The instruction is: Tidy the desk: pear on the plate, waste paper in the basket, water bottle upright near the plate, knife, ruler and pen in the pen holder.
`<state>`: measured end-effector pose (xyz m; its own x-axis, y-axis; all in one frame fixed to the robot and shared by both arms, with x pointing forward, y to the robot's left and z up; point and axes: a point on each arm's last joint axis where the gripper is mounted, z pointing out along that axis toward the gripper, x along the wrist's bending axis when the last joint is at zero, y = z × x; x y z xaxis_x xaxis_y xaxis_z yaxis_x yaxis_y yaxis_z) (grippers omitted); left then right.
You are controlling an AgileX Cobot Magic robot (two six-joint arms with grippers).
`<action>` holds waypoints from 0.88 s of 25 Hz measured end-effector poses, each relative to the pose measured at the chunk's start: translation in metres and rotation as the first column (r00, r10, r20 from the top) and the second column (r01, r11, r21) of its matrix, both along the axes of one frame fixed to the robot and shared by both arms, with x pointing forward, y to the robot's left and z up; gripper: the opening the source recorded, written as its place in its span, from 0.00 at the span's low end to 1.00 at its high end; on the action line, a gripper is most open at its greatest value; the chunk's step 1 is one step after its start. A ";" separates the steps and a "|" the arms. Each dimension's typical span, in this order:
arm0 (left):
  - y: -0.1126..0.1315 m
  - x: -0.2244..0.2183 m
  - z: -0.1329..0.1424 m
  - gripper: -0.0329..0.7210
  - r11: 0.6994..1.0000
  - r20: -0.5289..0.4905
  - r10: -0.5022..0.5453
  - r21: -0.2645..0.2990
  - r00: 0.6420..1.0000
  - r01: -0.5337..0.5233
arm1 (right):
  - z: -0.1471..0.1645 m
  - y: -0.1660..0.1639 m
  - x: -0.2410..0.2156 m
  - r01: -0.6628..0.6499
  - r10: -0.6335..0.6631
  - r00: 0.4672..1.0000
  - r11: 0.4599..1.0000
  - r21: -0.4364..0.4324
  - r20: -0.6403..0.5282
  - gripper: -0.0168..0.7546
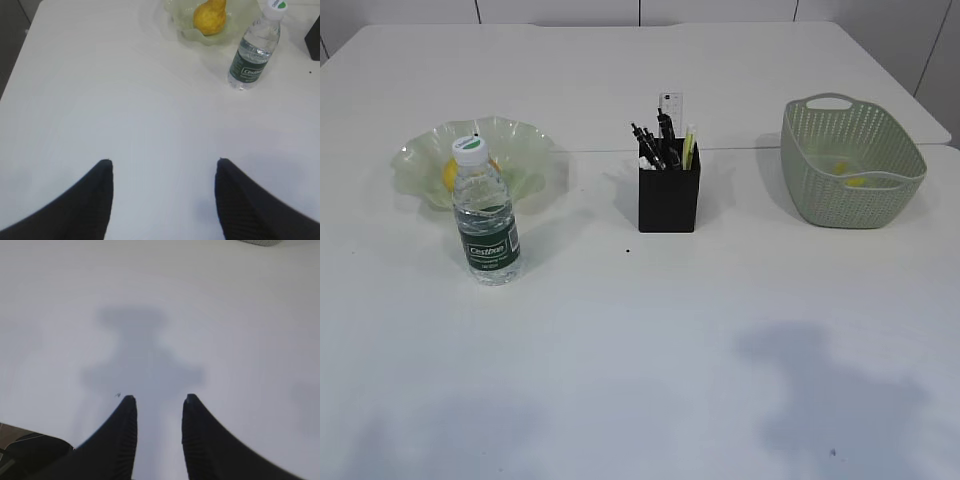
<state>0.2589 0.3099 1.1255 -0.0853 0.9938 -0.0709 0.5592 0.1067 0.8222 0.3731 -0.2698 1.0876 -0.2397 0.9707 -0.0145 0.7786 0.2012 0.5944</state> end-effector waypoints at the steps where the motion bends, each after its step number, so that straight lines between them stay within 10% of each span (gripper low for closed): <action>1: 0.001 -0.006 0.000 0.65 1.000 0.024 0.000 -0.003 1.000 0.000 | -0.002 -0.001 -0.007 0.007 -0.007 1.000 1.000 0.007 0.009 0.32; 22: 0.004 -0.052 -0.045 0.65 1.000 0.094 -0.011 -0.026 0.996 0.013 | -0.007 -0.030 -0.149 0.025 -0.054 0.959 0.994 0.106 0.280 0.32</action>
<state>0.2065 0.3139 1.0801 -0.0652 0.9924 -0.1043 0.4809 0.1229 0.8681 0.2245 -0.3003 1.0803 -0.2016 0.9792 0.0222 0.5826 0.1017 0.8063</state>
